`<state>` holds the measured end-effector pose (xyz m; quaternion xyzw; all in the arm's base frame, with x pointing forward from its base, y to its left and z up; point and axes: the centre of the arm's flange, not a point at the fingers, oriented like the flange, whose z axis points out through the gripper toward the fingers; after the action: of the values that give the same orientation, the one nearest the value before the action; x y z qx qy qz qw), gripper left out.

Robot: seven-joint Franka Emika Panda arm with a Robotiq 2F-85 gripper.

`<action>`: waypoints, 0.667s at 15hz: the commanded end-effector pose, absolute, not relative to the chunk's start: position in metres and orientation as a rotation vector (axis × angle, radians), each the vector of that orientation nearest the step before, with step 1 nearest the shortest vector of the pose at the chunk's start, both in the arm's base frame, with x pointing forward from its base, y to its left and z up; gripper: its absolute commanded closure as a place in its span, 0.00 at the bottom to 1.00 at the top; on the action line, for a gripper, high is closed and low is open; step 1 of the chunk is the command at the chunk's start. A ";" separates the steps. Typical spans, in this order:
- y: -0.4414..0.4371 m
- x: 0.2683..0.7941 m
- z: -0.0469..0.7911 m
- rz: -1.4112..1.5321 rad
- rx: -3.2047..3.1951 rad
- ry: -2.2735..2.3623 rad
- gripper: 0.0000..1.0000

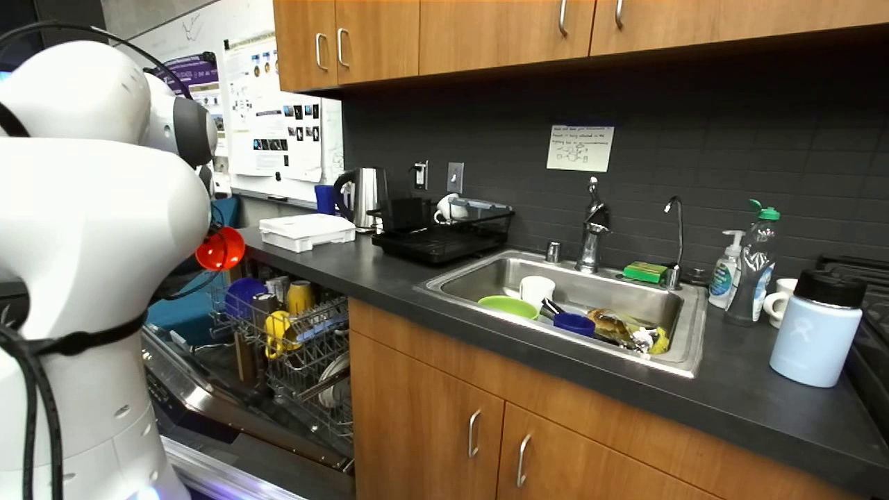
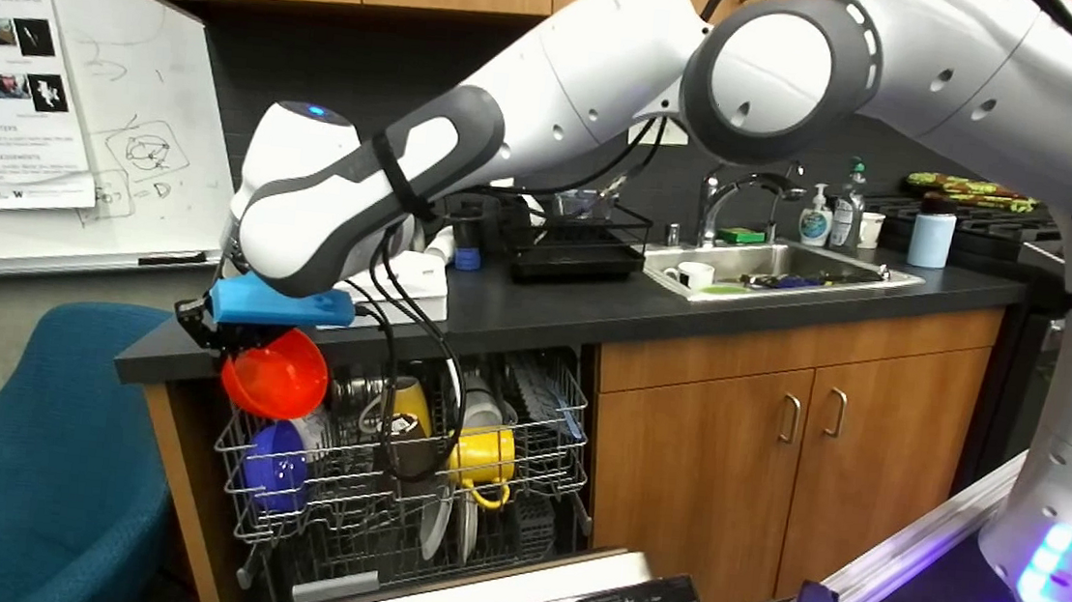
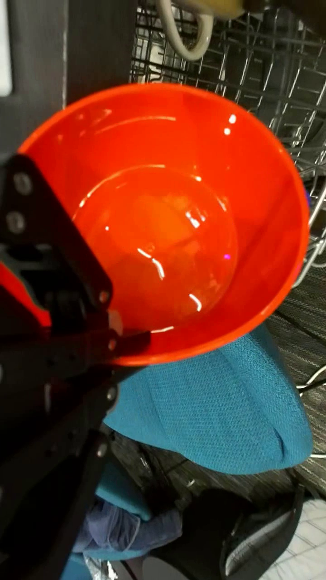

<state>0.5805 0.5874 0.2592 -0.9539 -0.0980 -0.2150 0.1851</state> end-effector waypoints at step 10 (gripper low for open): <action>0.543 0.594 0.281 -0.493 -2.507 -0.173 0.99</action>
<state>0.5879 0.5771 0.2572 -0.9502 -0.0674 -0.1949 0.2336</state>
